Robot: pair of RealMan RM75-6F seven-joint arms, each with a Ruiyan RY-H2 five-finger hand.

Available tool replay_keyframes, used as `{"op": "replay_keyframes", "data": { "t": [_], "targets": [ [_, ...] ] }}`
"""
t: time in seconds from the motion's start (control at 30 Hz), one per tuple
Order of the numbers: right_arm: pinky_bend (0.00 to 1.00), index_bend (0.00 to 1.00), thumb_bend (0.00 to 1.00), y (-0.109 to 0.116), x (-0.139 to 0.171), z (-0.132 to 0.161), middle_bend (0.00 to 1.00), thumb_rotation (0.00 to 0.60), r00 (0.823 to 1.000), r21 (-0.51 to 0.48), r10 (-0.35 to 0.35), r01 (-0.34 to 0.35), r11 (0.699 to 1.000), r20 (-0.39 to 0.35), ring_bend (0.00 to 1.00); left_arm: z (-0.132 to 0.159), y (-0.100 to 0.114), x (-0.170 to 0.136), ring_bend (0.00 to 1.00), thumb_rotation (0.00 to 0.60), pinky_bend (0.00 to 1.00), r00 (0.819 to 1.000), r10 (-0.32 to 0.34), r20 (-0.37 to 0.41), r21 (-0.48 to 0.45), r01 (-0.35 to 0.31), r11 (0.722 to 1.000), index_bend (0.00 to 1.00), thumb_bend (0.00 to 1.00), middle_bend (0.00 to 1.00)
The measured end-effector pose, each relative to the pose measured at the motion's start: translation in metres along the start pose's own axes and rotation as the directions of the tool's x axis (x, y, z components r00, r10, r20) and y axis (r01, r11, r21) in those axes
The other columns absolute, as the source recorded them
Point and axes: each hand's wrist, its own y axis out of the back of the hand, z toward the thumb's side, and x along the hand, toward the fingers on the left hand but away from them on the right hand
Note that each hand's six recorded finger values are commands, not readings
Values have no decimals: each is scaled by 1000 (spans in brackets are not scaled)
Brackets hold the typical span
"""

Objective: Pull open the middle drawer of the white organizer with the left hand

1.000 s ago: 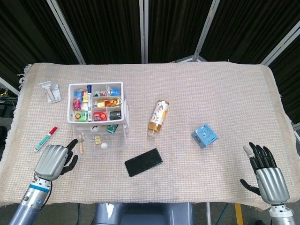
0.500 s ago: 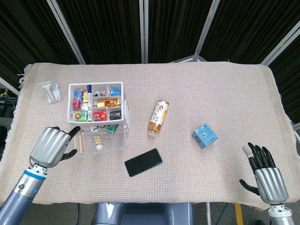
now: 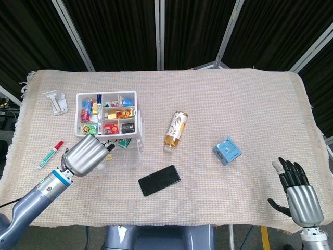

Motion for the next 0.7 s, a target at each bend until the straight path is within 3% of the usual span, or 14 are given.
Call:
{"op": "replay_keyframes", "data": {
  "t": [0.17, 0.7],
  "targets": [
    [0, 0, 0, -1, -1, 0, 0, 600, 1000, 5, 4, -4, 1000, 2, 0, 2, -7, 5, 934, 600, 793, 999, -21, 46, 105, 16, 994, 487, 0, 979],
    [0, 0, 0, -4, -3, -2, 0, 600, 1000, 8, 13, -13, 1000, 10, 0, 9, -21, 11, 934, 600, 793, 996, -61, 72, 107, 53, 993, 507, 0, 979]
  ]
}}
